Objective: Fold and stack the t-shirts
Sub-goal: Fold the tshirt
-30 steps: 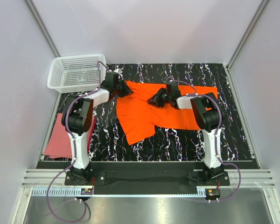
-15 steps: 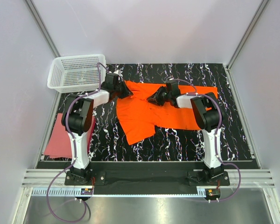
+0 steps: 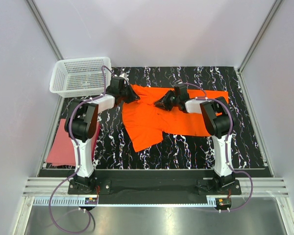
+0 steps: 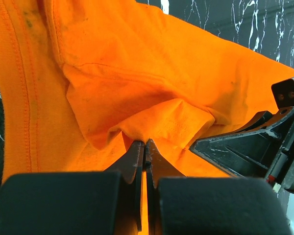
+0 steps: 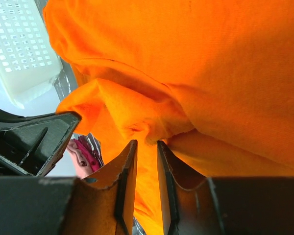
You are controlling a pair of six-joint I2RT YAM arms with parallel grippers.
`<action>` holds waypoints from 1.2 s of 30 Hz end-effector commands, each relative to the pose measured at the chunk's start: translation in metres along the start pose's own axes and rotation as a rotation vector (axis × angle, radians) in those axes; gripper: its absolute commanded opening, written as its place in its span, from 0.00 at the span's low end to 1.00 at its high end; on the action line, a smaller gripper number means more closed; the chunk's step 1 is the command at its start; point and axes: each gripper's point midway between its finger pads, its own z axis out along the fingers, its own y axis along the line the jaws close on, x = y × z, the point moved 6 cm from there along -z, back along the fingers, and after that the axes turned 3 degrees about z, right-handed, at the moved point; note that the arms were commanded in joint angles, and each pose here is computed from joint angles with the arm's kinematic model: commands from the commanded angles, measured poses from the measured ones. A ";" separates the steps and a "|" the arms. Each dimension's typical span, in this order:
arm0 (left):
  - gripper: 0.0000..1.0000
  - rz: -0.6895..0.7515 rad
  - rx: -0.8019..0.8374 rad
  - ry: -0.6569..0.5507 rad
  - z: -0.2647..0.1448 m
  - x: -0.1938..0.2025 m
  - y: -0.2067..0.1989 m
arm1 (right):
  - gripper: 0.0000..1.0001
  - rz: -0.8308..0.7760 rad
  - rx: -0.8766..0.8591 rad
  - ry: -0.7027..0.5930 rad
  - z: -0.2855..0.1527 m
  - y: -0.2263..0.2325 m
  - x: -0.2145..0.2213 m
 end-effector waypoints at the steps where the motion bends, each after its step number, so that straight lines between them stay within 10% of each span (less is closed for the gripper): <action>1: 0.00 0.021 0.064 -0.057 -0.009 -0.017 -0.015 | 0.30 0.023 0.046 -0.003 0.005 -0.011 0.006; 15: 0.00 0.020 0.065 -0.058 -0.010 -0.017 -0.016 | 0.30 0.053 0.073 -0.004 0.013 -0.018 0.005; 26: 0.00 0.022 0.060 -0.049 -0.013 -0.014 -0.014 | 0.03 -0.002 0.022 -0.006 0.001 0.011 -0.001; 36: 0.00 -0.033 0.029 -0.011 -0.021 -0.009 -0.015 | 0.00 -0.068 -0.014 0.047 -0.026 0.025 -0.002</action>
